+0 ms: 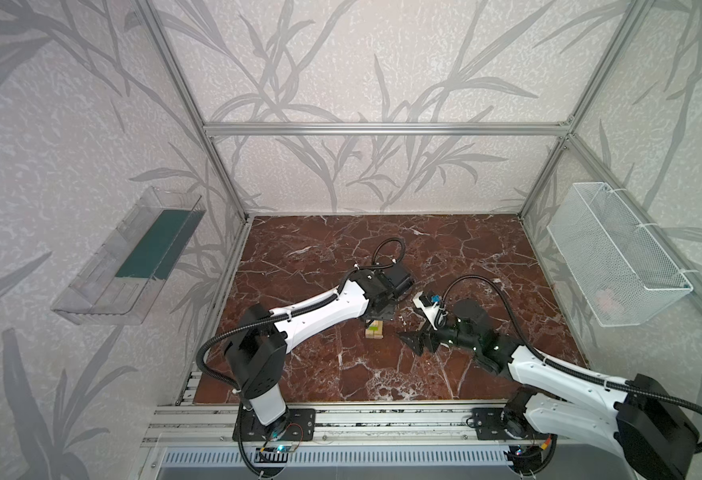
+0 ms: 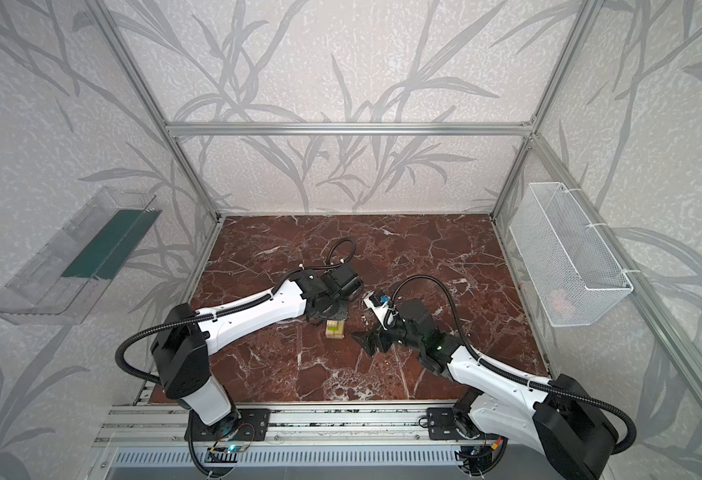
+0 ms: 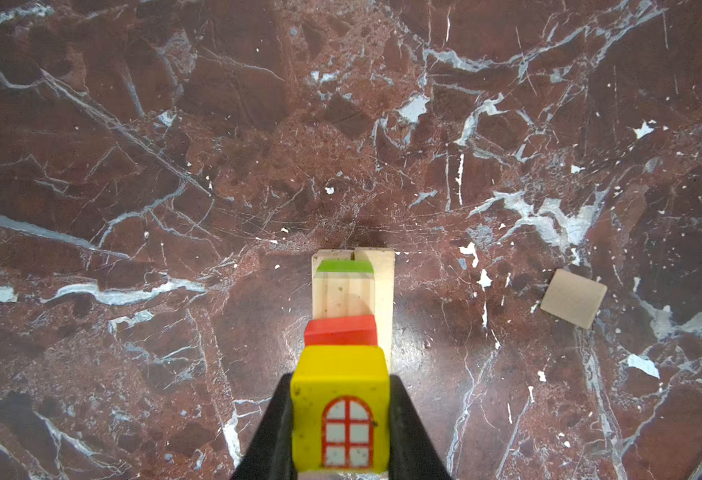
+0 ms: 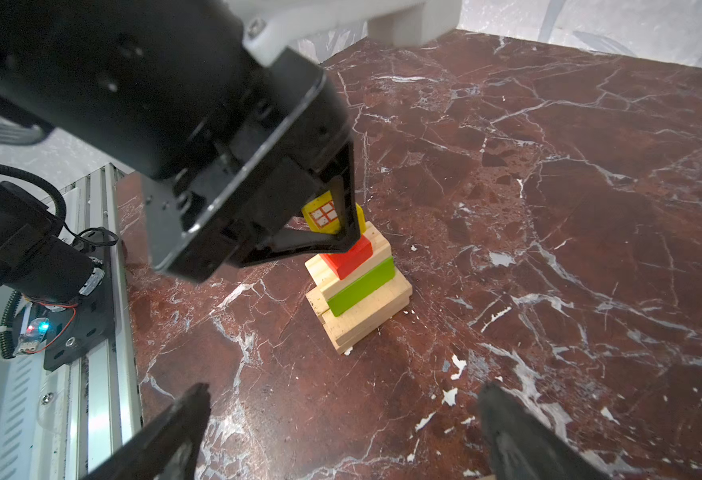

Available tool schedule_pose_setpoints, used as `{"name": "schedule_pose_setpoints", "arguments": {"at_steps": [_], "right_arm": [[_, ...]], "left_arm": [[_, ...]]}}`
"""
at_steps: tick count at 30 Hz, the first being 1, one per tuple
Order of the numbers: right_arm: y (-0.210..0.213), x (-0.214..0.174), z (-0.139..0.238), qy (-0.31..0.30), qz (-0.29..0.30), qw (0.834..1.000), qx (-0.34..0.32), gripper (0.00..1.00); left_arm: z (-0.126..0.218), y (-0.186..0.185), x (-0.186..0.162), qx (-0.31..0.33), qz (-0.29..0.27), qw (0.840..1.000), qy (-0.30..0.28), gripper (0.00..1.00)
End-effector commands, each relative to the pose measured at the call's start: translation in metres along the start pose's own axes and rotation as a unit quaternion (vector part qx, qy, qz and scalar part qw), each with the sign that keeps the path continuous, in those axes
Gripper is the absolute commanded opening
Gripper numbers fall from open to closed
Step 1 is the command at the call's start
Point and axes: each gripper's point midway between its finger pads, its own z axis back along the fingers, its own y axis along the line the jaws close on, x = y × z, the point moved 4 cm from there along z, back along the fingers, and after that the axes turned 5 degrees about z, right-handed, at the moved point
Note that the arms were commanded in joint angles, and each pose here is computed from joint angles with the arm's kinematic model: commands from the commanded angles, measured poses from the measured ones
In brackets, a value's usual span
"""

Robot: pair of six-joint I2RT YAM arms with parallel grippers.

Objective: Build the wood block tower
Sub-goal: 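Carry the yellow cube with the left gripper above the red cube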

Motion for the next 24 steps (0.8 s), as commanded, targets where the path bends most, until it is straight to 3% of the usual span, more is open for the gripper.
{"name": "schedule_pose_setpoints", "arguments": {"at_steps": [1, 24], "right_arm": [[-0.003, 0.002, 0.003, -0.010, -0.003, 1.000, -0.010, 0.99], [-0.008, 0.003, 0.007, -0.017, -0.006, 1.000, -0.025, 0.99]], "left_arm": [[0.000, 0.006, -0.003, 0.013, -0.002, 1.000, 0.012, 0.09], [-0.010, 0.005, -0.001, 0.016, -0.002, 1.000, 0.015, 0.18]]}}
